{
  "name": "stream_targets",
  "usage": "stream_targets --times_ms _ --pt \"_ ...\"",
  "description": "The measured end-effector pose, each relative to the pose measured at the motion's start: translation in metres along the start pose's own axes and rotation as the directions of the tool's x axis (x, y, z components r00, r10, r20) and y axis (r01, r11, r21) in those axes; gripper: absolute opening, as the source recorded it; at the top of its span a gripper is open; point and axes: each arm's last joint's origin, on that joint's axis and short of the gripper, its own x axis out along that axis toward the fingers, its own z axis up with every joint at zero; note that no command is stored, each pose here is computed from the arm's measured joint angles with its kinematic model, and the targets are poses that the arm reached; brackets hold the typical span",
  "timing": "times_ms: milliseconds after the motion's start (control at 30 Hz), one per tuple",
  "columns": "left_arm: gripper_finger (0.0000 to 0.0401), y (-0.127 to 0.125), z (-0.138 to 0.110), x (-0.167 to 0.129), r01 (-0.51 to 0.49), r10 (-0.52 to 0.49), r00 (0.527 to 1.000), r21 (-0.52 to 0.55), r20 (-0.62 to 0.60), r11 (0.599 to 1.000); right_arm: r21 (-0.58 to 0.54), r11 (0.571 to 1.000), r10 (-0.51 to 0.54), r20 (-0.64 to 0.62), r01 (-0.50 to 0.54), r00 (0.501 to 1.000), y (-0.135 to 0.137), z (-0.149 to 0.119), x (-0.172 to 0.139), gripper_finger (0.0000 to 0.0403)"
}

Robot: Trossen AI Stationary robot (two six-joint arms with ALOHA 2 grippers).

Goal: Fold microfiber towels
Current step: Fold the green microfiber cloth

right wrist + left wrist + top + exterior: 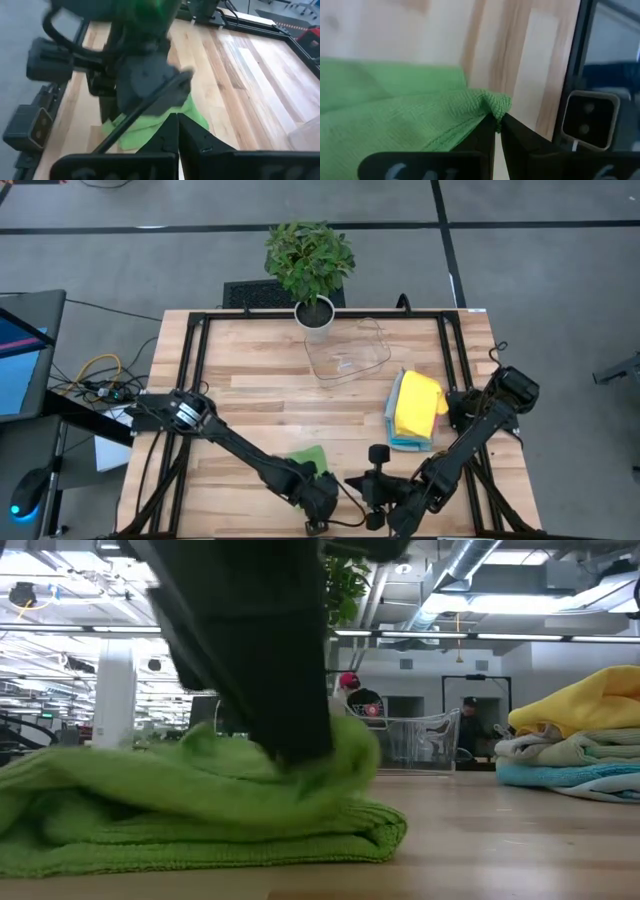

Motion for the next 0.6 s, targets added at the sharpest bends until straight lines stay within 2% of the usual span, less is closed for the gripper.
stream_targets --times_ms 100,200,467,600 --pt "0.0024 0.0 -0.002 0.012 0.034 -0.035 0.998 -0.018 -0.046 0.999 0.005 1.0 0.005 0.004 -0.005 1.0 0.001 0.0 -0.001 0.0027" --pt "0.0034 0.003 0.0 0.015 0.024 -0.027 0.998 -0.059 -0.048 0.998 0.008 1.0 0.006 0.005 -0.006 1.0 0.002 0.0 -0.001 0.0029" --pt "0.0054 0.013 0.014 0.006 0.0 0.001 1.0 -0.131 0.006 0.991 0.021 1.0 0.007 0.007 -0.007 1.0 0.002 0.0 -0.002 0.0018" --pt "0.0055 0.015 0.016 0.005 -0.001 0.001 1.0 -0.154 0.002 0.988 0.023 1.0 0.01 0.008 -0.01 1.0 0.002 0.0 -0.002 0.0026"
